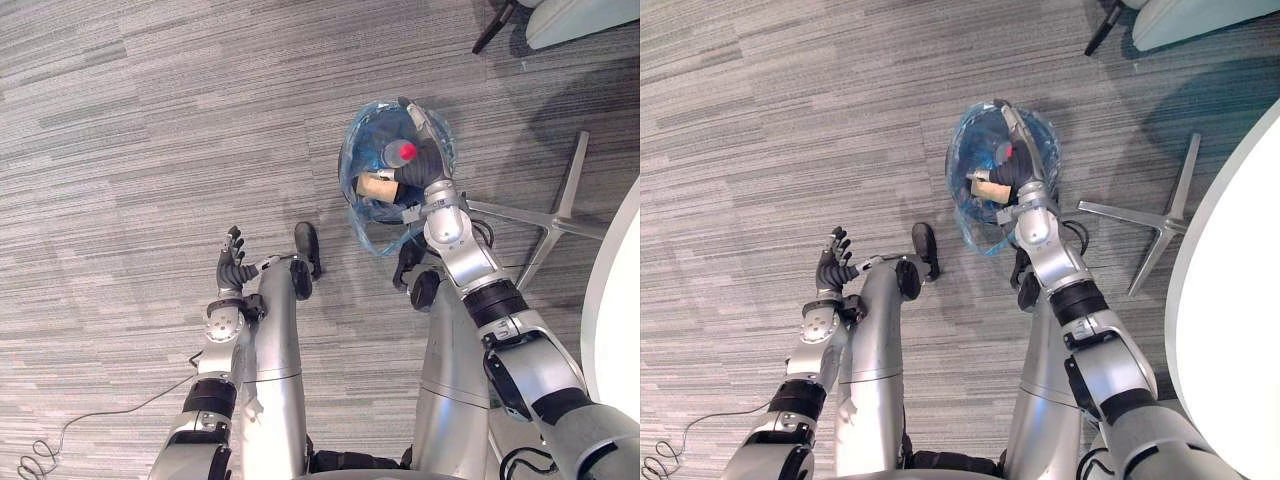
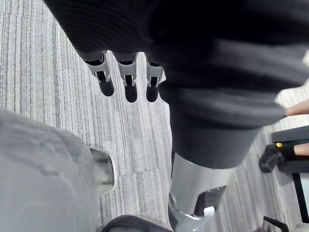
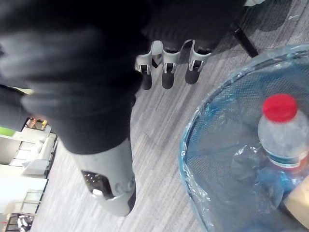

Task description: Gather rubbish on tea table into small bin, then transfer packed bag to large trash can.

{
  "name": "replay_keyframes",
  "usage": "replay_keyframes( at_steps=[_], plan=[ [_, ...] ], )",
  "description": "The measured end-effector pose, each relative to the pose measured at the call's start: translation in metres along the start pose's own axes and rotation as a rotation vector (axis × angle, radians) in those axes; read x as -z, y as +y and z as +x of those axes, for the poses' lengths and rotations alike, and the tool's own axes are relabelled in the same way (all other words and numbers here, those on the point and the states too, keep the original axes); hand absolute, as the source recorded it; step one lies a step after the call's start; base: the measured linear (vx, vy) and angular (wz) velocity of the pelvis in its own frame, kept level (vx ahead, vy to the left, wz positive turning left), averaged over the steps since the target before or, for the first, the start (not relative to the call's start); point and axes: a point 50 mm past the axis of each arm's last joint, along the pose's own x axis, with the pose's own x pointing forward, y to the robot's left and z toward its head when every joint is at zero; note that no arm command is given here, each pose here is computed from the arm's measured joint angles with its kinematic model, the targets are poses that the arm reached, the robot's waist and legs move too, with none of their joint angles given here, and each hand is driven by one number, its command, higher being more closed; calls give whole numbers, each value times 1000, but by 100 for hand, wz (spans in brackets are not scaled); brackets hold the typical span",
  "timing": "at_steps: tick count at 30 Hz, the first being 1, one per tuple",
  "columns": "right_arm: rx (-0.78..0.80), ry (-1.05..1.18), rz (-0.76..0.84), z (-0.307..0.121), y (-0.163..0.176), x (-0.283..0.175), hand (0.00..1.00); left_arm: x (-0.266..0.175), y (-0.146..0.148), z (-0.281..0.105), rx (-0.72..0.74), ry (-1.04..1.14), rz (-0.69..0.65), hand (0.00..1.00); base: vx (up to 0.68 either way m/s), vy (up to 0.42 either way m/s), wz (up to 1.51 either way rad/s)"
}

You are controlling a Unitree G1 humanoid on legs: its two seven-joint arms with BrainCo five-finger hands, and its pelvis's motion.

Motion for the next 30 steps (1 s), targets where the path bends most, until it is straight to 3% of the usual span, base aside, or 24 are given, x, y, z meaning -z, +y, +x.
replay_keyframes(
  at_steps=[11,19,30],
  plan=[
    [-63,-23,-9,-32,25,2,0,3,1,-1,-4,21,6,0,-3,-1,0],
    [-202,-55,-14,-60,53,-1,0,6,3,-2,-9,32,30,0,-10,-7,-4],
    [-411,-61,-269,-90,89,19,0,8,-3,-3,-6,37,22,0,2,-6,0]
  ],
)
